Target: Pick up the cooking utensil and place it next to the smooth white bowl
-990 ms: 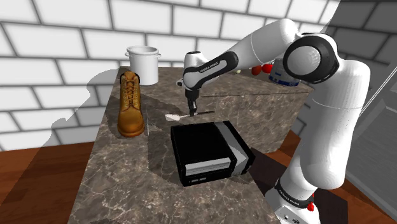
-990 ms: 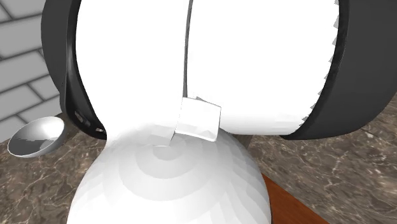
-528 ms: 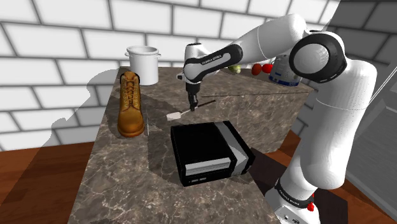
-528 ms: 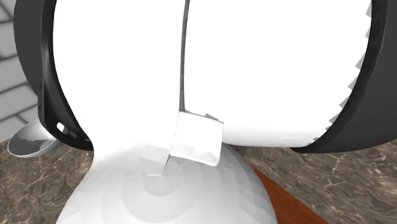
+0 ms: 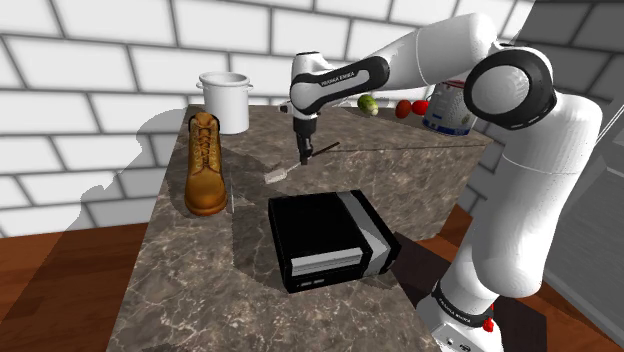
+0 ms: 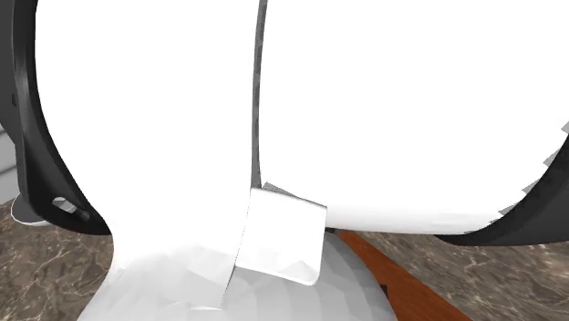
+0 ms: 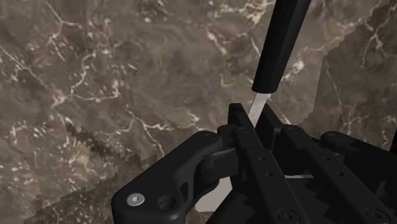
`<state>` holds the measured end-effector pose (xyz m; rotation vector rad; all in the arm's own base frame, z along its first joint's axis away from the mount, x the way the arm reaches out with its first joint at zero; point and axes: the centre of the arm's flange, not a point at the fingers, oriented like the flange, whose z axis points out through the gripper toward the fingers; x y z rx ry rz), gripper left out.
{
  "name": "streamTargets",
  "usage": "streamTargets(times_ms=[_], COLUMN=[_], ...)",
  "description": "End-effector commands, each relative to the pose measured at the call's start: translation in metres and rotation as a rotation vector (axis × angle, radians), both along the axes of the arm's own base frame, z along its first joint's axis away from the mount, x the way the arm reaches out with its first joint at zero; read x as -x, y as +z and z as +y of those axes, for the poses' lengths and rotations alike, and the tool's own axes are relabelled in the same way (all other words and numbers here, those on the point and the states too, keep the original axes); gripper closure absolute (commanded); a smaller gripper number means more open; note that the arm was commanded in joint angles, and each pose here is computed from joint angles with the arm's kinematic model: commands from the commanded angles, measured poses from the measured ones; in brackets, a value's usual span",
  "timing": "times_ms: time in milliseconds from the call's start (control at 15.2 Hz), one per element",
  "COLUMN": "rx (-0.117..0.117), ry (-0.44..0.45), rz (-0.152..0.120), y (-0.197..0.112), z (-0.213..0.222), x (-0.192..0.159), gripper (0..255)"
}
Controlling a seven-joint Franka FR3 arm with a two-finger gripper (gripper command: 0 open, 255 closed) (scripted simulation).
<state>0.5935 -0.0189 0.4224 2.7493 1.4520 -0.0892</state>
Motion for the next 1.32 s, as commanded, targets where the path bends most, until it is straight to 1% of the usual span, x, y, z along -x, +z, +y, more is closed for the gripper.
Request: streamTargets(times_ms=[0,594,1254], rx=[0.0,0.0,0.0], ry=[0.0,0.0,0.0], rz=[0.0,0.0,0.0], y=[0.011,0.057,0.057], z=[0.001,0.001,0.083], x=[-0.001,-0.001,0.103], gripper=[255,255,255])
